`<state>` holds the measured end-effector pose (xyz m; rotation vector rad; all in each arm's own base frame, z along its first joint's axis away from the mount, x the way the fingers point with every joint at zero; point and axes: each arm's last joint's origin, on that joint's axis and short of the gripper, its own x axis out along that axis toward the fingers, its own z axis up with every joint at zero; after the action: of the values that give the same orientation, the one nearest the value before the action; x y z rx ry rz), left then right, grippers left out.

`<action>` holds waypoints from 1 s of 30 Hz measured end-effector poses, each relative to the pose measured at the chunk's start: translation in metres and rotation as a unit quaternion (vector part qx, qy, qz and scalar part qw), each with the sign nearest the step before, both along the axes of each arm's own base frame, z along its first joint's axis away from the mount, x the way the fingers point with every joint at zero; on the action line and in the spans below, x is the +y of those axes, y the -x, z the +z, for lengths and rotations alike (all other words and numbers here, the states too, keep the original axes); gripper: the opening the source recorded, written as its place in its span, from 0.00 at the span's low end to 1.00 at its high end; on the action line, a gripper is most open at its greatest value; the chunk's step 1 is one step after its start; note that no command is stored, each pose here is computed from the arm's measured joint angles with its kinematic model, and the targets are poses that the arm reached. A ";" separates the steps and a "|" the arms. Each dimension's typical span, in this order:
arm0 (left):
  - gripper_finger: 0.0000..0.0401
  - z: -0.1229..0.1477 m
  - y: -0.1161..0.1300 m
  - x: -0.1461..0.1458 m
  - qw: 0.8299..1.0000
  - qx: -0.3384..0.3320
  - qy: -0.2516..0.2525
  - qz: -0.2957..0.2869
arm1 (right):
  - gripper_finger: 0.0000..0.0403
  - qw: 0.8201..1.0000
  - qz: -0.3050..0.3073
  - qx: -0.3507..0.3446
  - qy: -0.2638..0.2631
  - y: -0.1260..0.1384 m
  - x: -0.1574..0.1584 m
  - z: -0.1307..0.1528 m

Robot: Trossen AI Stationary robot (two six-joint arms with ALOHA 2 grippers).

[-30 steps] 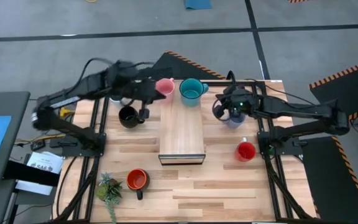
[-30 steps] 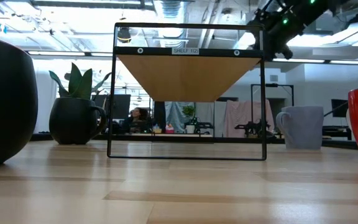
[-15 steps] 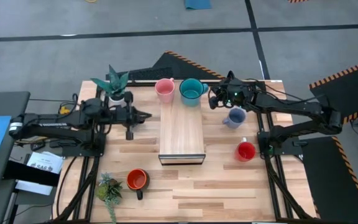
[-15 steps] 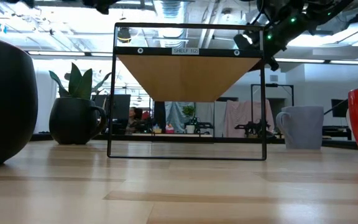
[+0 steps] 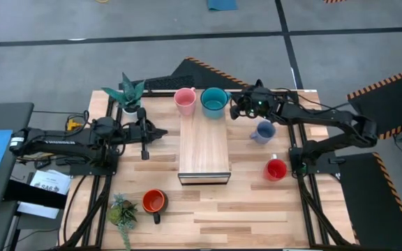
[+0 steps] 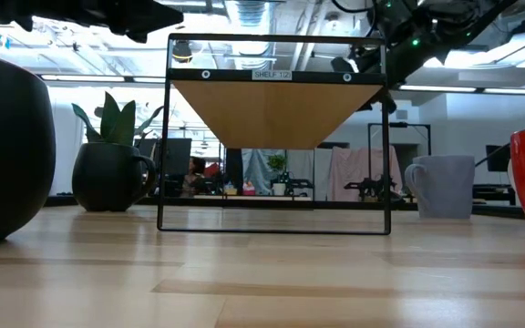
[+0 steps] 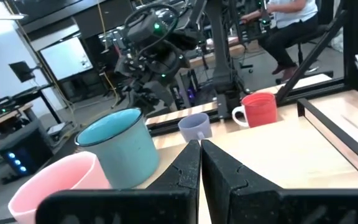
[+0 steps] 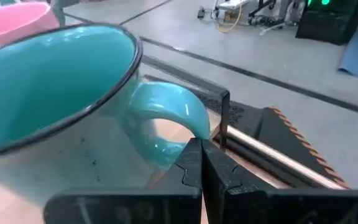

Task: Place coffee mugs
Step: Adjust the mugs on the shelf, then put the black mug on the shelf

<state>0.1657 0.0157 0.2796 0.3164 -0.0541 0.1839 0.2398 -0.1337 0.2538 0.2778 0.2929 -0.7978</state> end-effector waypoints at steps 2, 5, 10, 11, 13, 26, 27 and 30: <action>0.00 0.000 0.000 0.000 1.000 0.001 -0.005 0.000 | 0.04 1.000 -0.004 0.002 -0.001 -0.001 -0.003 0.000; 0.00 0.000 0.000 0.000 1.000 0.002 -0.005 0.000 | 0.04 1.000 -0.006 0.002 0.003 -0.004 -0.007 0.002; 0.00 0.000 0.000 0.000 1.000 0.002 -0.005 0.000 | 0.04 1.000 0.004 -0.009 0.010 -0.014 -0.011 0.004; 0.00 0.000 0.000 0.000 1.000 0.002 -0.005 0.000 | 0.04 1.000 0.004 -0.011 0.011 -0.016 -0.013 0.005; 0.00 0.000 0.000 0.000 1.000 0.003 -0.005 0.000 | 0.04 1.000 0.007 -0.007 0.012 -0.021 -0.015 0.004; 0.00 -0.007 0.000 0.001 0.999 0.038 -0.014 0.026 | 0.06 0.997 0.000 0.077 0.032 -0.002 -0.007 0.039; 0.00 -0.008 0.000 0.002 0.998 0.044 -0.011 0.030 | 0.06 0.996 0.000 0.082 0.030 0.004 -0.003 0.043; 0.00 -0.013 0.000 0.002 0.997 0.070 -0.005 0.032 | 0.06 0.996 0.008 0.088 0.021 0.021 0.011 0.055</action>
<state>0.1655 0.0176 0.2664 0.3398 0.0946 0.2252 0.2186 -0.1225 0.3088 0.1645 0.4424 -0.8125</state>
